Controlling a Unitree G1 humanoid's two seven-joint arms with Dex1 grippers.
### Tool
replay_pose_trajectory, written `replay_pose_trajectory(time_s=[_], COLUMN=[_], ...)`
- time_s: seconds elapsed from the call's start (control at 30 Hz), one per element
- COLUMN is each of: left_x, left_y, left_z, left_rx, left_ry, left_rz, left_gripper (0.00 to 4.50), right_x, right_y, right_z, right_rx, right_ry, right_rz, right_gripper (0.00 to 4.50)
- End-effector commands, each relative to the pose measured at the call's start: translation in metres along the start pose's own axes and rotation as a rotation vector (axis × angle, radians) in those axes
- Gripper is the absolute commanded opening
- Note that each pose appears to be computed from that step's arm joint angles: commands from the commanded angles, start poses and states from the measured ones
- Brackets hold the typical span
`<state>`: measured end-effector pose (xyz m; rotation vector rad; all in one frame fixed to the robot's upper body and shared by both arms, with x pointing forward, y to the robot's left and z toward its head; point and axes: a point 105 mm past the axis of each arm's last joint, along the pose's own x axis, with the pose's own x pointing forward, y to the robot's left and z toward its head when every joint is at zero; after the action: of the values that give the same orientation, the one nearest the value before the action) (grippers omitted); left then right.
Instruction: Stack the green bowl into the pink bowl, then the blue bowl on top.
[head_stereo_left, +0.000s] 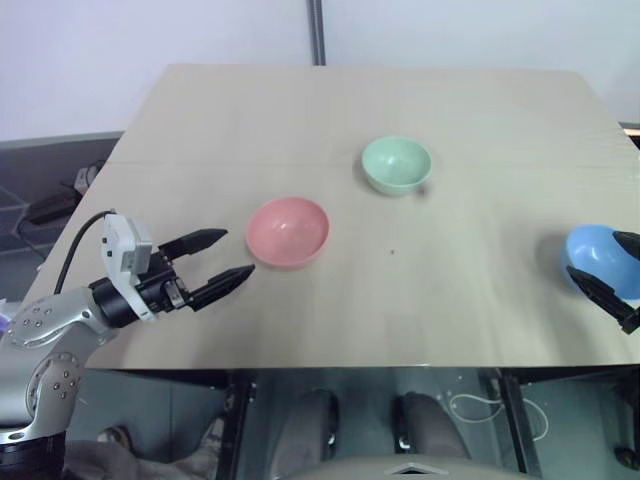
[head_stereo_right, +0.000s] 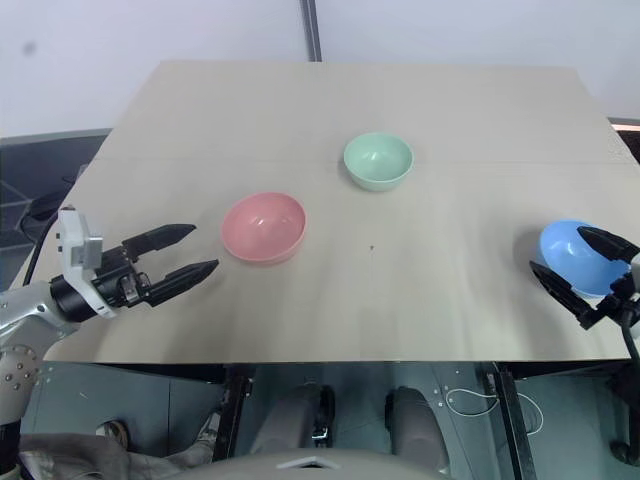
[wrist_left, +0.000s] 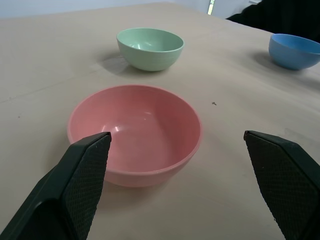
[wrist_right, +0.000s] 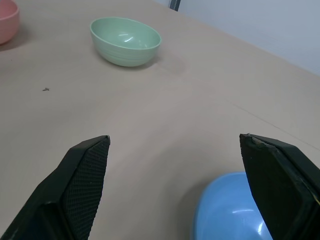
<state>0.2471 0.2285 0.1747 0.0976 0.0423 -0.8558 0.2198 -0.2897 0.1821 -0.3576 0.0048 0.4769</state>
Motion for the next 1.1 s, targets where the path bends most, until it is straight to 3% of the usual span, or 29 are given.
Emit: replay_pose_trajectory(time_s=[0.03,0.4,0.67,0.87,0.97,1.1], left_x=[0.000,0.020,0.055,0.073,0.083,0.085], left_y=[-0.003,-0.010,-0.024,-0.011,-0.011,-0.009], left_z=[0.016,0.014,-0.013,-0.026,-0.026,-0.029], left_rx=[0.063,0.147,0.423,0.721,0.758,0.773], left_ry=[-0.028,0.014,0.270,0.445,0.439,0.441], left_rz=[-0.012,-0.056,-0.154,-0.162,-0.185,-0.206], left_gripper=[4.50,4.50,4.50,4.50,3.36,1.38], right_x=[0.003,0.021,0.062,0.079,0.080,0.079], right_y=[0.003,0.017,0.084,0.111,0.115,0.115], right_z=[0.012,0.020,0.042,0.059,0.057,0.055], right_rx=[-0.032,-0.025,-0.018,-0.028,-0.025,-0.026], right_ry=[-0.033,-0.068,-0.200,-0.271,-0.273,-0.269], right_rz=[0.010,0.083,0.438,0.560,0.559,0.525], right_gripper=[4.49,4.49,4.49,4.49,4.50,4.50])
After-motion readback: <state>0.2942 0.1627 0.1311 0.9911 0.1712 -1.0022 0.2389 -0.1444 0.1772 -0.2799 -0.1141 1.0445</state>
